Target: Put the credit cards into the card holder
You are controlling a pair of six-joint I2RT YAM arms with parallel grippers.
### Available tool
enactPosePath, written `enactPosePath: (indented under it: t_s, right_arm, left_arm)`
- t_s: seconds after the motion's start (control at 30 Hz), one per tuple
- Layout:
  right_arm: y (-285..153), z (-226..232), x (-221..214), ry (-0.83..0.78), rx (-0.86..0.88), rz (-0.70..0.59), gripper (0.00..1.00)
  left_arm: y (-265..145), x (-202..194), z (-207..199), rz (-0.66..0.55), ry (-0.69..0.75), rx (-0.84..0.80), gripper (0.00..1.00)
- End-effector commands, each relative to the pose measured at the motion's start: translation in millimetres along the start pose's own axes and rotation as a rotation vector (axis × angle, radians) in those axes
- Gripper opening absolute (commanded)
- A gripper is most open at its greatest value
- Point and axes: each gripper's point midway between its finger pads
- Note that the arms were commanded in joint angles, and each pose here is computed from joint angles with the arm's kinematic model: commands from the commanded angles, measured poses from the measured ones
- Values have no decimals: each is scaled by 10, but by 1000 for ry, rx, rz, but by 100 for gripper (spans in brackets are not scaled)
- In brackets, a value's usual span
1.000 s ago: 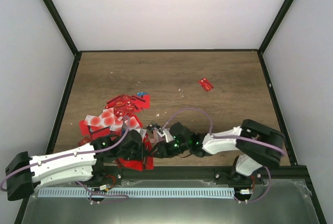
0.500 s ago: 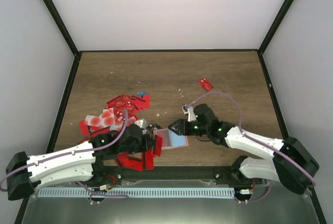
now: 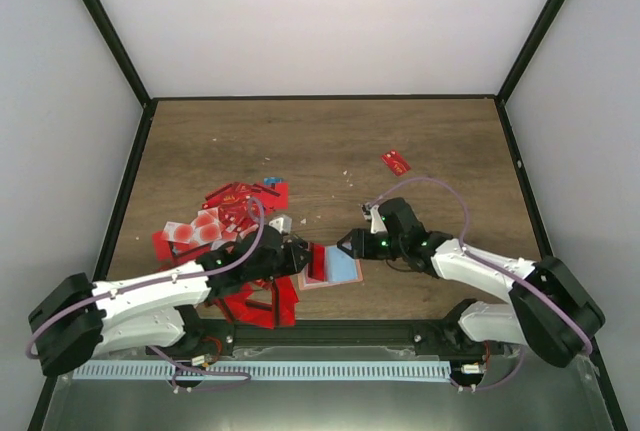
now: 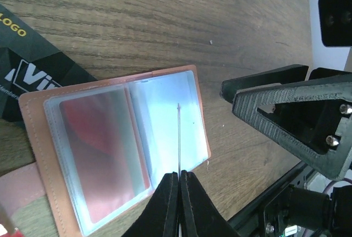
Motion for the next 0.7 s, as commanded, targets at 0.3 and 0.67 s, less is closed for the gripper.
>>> enactPosePath:
  t_s: [0.3,0.67]
  right_arm:
    - [75,-236,-65,8,-24,13,52]
    - [131,-331,-115,26,-25,30,51]
  left_arm:
    - [284,12,46,38,-48,-32,4]
    - [408,-90,199,89,-65,16,4]
Point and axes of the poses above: each gripper's point midway between its finger pads, its own y axis out along the fingers, its own z axis along the line the jaws close on, x = y × z
